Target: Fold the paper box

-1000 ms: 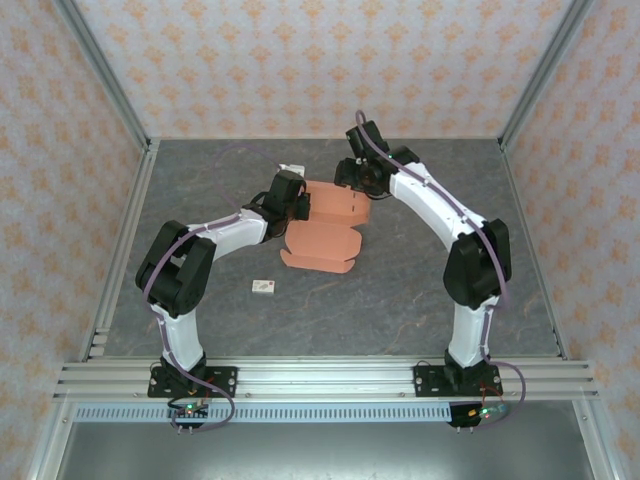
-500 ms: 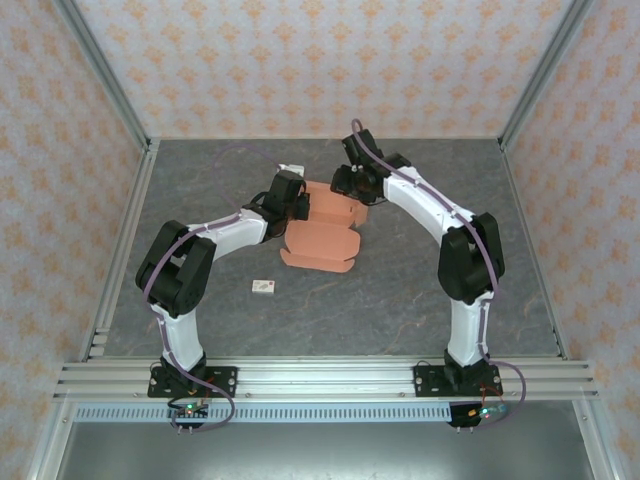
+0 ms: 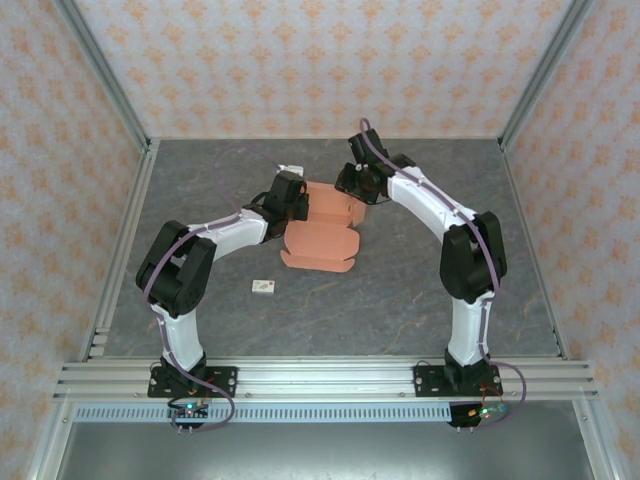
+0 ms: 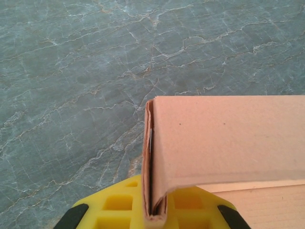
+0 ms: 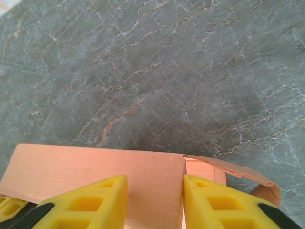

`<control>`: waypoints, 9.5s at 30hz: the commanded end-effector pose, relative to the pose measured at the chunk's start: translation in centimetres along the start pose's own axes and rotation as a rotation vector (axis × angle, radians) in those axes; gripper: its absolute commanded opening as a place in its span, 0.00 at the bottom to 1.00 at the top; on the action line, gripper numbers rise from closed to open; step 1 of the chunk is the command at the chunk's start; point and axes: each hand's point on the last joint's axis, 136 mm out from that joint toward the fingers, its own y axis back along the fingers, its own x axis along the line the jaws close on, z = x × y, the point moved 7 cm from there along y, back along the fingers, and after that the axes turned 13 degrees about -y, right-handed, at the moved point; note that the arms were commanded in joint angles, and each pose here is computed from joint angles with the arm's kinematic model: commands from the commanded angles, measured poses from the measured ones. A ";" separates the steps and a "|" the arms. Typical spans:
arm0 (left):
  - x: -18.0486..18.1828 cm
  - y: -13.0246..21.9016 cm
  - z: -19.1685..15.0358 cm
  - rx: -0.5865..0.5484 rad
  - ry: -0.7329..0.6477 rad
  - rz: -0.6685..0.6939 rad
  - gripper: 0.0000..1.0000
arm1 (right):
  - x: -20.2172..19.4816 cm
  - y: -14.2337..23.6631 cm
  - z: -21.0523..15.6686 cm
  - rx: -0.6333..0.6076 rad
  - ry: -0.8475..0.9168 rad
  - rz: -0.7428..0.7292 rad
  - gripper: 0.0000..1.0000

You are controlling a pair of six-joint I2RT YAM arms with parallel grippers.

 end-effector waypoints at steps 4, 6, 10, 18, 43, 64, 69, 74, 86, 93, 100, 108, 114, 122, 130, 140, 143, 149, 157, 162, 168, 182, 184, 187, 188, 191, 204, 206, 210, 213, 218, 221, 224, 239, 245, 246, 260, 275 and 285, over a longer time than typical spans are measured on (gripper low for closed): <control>-0.6 0.6 1.3 -0.044 0.021 -0.004 0.00 | 1.7 2.1 1.7 0.016 -0.075 0.143 0.32; -0.4 0.7 1.3 -0.036 0.025 0.009 0.00 | 1.8 3.0 2.3 -0.003 -0.071 0.153 0.33; -0.1 1.3 1.4 -0.029 0.032 0.023 0.00 | 2.0 5.8 3.4 -0.098 0.027 0.081 0.47; 0.2 2.3 1.9 -0.031 0.060 0.033 0.00 | 1.9 9.9 1.5 -0.190 0.174 0.000 0.60; 0.2 2.9 2.3 -0.044 0.069 0.029 0.00 | 1.7 1.6 -1.3 -0.121 0.066 -0.044 0.54; 0.6 3.1 2.0 -0.020 0.076 0.060 0.00 | 2.0 5.4 -0.3 -0.175 0.068 0.042 0.55; 0.8 3.7 2.1 0.002 0.092 0.065 0.00 | -0.2 10.0 -1.7 -0.242 0.165 0.043 0.62; 0.6 4.3 2.5 0.011 0.115 0.030 0.00 | -2.7 8.9 -6.7 -0.194 0.295 0.082 0.63; 0.5 5.4 2.9 0.012 0.125 0.003 0.00 | -4.3 2.5 -8.4 -0.202 0.280 0.104 0.61; 0.3 5.4 2.9 0.014 0.118 0.002 0.00 | -3.9 0.4 -7.6 -0.226 0.271 0.053 0.58; 0.4 5.4 2.9 0.009 0.120 0.001 0.00 | -4.3 -0.2 -6.9 -0.278 0.242 0.005 0.55; 0.3 5.4 3.0 0.005 0.122 -0.005 0.00 | -4.4 -1.1 -6.5 -0.299 0.236 -0.012 0.53; 0.3 5.6 3.1 0.003 0.118 -0.003 0.00 | -4.8 -1.4 -6.2 -0.291 0.228 0.000 0.63; 0.3 5.5 3.1 0.002 0.117 -0.003 0.00 | -4.2 -1.5 -6.6 -0.239 0.273 0.054 0.59; 0.1 5.4 3.1 0.007 0.116 -0.007 0.00 | -3.2 -0.8 -7.1 -0.256 0.309 0.029 0.49; -0.1 5.2 3.1 0.010 0.117 -0.013 0.00 | -2.8 -1.3 -7.7 -0.227 0.345 0.037 0.33; -0.3 5.2 3.1 0.011 0.115 -0.019 0.00 | -2.6 -1.7 -8.0 -0.202 0.369 0.050 0.29; -0.3 5.0 2.9 0.024 0.101 -0.007 0.00 | -3.1 -1.4 -7.4 -0.238 0.457 -0.058 0.33; -0.3 4.8 2.8 0.029 0.095 0.001 0.00 | -3.0 0.2 -6.4 -0.296 0.530 -0.151 0.41; -0.3 4.7 2.7 0.034 0.092 0.001 0.00 | -2.7 -0.1 -6.9 -0.258 0.522 -0.112 0.37; -0.4 4.6 2.6 0.038 0.093 -0.002 0.00 | -1.9 -0.9 -7.9 -0.184 0.509 -0.002 0.30; 0.2 4.3 2.0 0.055 0.080 0.031 0.00 | -2.1 3.2 -7.6 -0.200 0.595 -0.035 0.49; 0.4 4.3 1.8 0.057 0.085 0.033 0.00 | -2.2 4.6 -8.0 -0.183 0.607 0.003 0.51; 0.9 4.3 1.9 0.056 0.093 0.027 0.00 | -2.5 7.3 -8.9 -0.157 0.635 0.067 0.52; 1.0 4.3 1.9 0.056 0.094 0.023 0.00 | -2.8 8.3 -9.1 -0.157 0.645 0.083 0.52; 1.5 4.5 2.0 0.051 0.098 0.009 0.00 | -3.8 11.0 -8.8 -0.173 0.662 0.148 0.54; 2.0 5.7 2.4 0.036 0.137 -0.094 0.00 | -8.2 10.0 0.5 -0.088 0.565 0.477 0.58; 2.0 5.9 2.5 0.036 0.139 -0.099 0.00 | -8.5 8.9 0.6 -0.031 0.592 0.522 0.58; 1.9 6.1 2.6 0.035 0.137 -0.107 0.00 | -8.9 7.3 0.6 0.057 0.621 0.579 0.58; 1.9 6.3 2.7 0.033 0.138 -0.114 0.00 | -8.7 7.0 0.7 0.097 0.634 0.641 0.58; 2.0 6.5 2.9 0.033 0.137 -0.108 0.00 | -7.9 6.9 1.1 0.142 0.658 0.698 0.63; 2.0 6.6 2.9 0.031 0.138 -0.108 0.00 | -7.8 6.4 1.8 0.129 0.656 0.667 0.66; 2.0 6.6 3.0 0.029 0.139 -0.111 0.00 | -7.5 6.1 2.2 0.133 0.655 0.671 0.74; 2.0 6.5 3.2 0.028 0.145 -0.102 0.00 | -6.0 5.3 -0.1 0.251 0.685 0.782 0.73; 2.1 6.2 3.2 0.035 0.146 -0.088 0.00 | -5.6 6.4 -0.9 0.249 0.701 0.802 0.70; 2.0 6.1 3.1 0.037 0.144 -0.087 0.00 | -5.6 6.6 -1.1 0.245 0.702 0.803 0.70; 1.8 6.3 3.3 0.036 0.138 -0.080 0.00 | -5.0 5.7 -1.8 0.229 0.697 0.768 0.51; 1.3 6.8 3.5 0.029 0.128 -0.097 0.00 | -4.9 4.5 0.0 -0.017 0.656 0.599 0.35; 0.8 6.9 3.6 0.027 0.125 -0.109 0.00 | -4.2 3.5 -0.9 -0.053 0.662 0.556 0.32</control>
